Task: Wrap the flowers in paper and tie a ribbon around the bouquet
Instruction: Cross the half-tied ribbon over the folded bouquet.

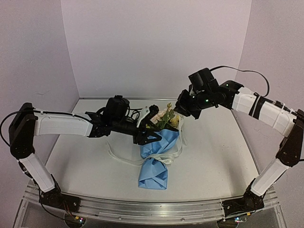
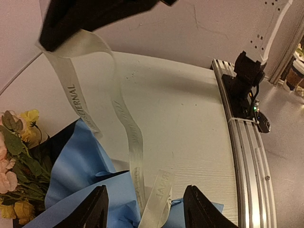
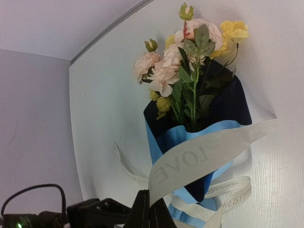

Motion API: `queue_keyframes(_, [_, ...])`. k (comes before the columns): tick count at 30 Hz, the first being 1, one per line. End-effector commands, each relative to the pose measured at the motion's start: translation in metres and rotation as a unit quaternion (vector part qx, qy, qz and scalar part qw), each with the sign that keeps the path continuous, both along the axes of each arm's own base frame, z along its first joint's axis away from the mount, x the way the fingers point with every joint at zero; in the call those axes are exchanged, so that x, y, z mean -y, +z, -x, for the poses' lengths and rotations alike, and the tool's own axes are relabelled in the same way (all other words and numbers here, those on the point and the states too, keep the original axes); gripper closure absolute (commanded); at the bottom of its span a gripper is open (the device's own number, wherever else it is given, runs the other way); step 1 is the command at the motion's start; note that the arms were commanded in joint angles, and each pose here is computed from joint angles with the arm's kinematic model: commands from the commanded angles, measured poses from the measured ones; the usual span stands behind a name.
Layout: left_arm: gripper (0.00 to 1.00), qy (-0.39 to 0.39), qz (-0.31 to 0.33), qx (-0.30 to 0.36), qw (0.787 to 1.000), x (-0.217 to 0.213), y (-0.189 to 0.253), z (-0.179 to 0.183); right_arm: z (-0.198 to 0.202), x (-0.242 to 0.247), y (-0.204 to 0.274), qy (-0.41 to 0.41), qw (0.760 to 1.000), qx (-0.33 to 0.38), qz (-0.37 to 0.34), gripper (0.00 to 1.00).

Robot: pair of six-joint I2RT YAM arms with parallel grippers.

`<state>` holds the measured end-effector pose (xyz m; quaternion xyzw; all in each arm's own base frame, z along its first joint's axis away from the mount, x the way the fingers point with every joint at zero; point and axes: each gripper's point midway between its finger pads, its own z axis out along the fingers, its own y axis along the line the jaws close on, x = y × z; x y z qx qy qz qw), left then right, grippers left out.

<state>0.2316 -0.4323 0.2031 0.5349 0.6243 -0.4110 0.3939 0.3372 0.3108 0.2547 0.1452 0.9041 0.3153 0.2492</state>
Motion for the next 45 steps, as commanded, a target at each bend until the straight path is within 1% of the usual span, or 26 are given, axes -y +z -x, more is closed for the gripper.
queue_keyframes(1, [0.44, -0.007, 0.097, -0.058, 0.994, -0.014, 0.050, -0.014, 0.011, -0.032, 0.027, 0.073, 0.997, 0.028, -0.024, 1.00])
queue_keyframes(4, [0.43, 0.005, 0.121, -0.063, 0.991, -0.026, 0.063, -0.030, 0.023, -0.050, 0.033, 0.131, 0.990, 0.029, -0.050, 1.00])
queue_keyframes(6, [0.43, 0.003, 0.112, -0.046, 0.993, -0.025, 0.063, -0.033, 0.032, -0.056, 0.035, 0.164, 0.984, 0.034, -0.055, 1.00])
queue_keyframes(10, [0.44, -0.001, 0.107, 0.015, 0.994, -0.023, 0.064, -0.039, 0.049, -0.065, 0.041, 0.232, 0.969, 0.050, -0.067, 1.00])
queue_keyframes(13, [0.44, -0.007, 0.096, 0.064, 0.993, -0.020, 0.057, -0.046, 0.059, -0.064, 0.046, 0.261, 0.961, 0.066, -0.069, 1.00])
queue_keyframes(17, [0.46, -0.032, 0.097, 0.089, 0.991, -0.012, 0.056, -0.048, 0.070, -0.066, 0.051, 0.294, 0.950, 0.077, -0.075, 1.00])
queue_keyframes(24, [0.46, -0.051, 0.098, 0.085, 0.990, 0.005, 0.054, -0.059, 0.081, -0.065, 0.059, 0.325, 0.938, 0.094, -0.080, 1.00])
queue_keyframes(28, [0.46, -0.078, 0.108, 0.073, 0.988, 0.009, 0.056, -0.052, 0.080, -0.063, 0.058, 0.323, 0.938, 0.099, -0.072, 1.00])
queue_keyframes(37, [0.48, -0.106, 0.123, 0.035, 0.986, 0.024, 0.055, -0.041, 0.078, -0.063, 0.052, 0.328, 0.937, 0.102, -0.058, 1.00])
queue_keyframes(39, [0.53, -0.098, 0.130, 0.027, 0.986, 0.028, 0.057, -0.046, 0.079, -0.063, 0.051, 0.331, 0.936, 0.102, -0.057, 1.00])
queue_keyframes(41, [0.61, -0.085, 0.133, 0.021, 0.987, 0.031, 0.058, -0.053, 0.079, -0.062, 0.051, 0.332, 0.936, 0.103, -0.055, 1.00])
queue_keyframes(45, [0.92, -0.055, 0.132, 0.010, 0.990, 0.033, 0.064, -0.066, 0.080, -0.056, 0.047, 0.328, 0.938, 0.104, -0.042, 1.00])
